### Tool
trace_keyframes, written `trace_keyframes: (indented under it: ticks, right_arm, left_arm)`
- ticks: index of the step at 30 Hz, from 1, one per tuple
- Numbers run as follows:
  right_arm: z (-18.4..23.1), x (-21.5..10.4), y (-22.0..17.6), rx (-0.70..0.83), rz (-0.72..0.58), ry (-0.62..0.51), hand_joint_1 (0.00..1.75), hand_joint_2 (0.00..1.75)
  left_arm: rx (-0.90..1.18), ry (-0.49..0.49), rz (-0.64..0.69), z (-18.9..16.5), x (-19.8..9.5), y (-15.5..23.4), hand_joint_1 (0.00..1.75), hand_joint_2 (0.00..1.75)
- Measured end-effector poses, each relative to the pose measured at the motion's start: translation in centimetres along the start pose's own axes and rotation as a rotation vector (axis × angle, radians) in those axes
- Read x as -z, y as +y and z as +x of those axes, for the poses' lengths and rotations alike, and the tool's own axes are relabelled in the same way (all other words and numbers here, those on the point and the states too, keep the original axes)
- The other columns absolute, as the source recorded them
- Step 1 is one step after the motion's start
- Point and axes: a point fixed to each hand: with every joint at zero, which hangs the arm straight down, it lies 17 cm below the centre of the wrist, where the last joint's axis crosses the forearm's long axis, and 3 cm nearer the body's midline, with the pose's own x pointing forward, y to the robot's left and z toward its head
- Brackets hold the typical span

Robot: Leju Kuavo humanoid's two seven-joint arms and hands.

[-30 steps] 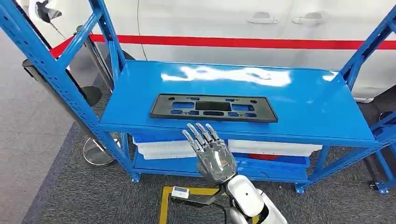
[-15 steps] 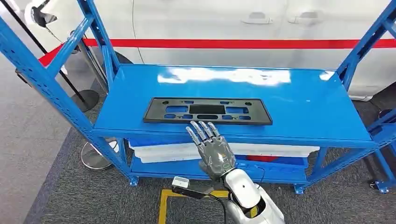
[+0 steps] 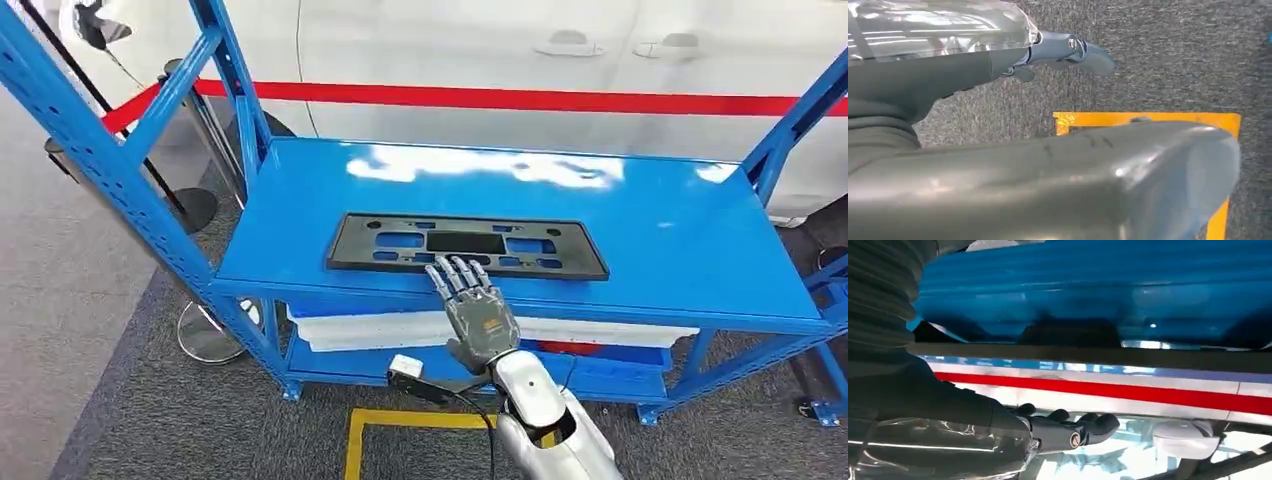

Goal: Take the parts from the cabinet and place them on the table.

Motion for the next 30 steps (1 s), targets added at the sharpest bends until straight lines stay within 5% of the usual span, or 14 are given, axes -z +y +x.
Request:
trace_keyframes:
  ticks: [30]
  right_arm:
    - [-2.6, 1.5, 0.0, 0.034, 0.005, 0.061, 0.00, 1.75]
  left_arm:
    - [0.008, 0.012, 0.005, -0.3, 0.0, 0.6, 0.00, 0.00]
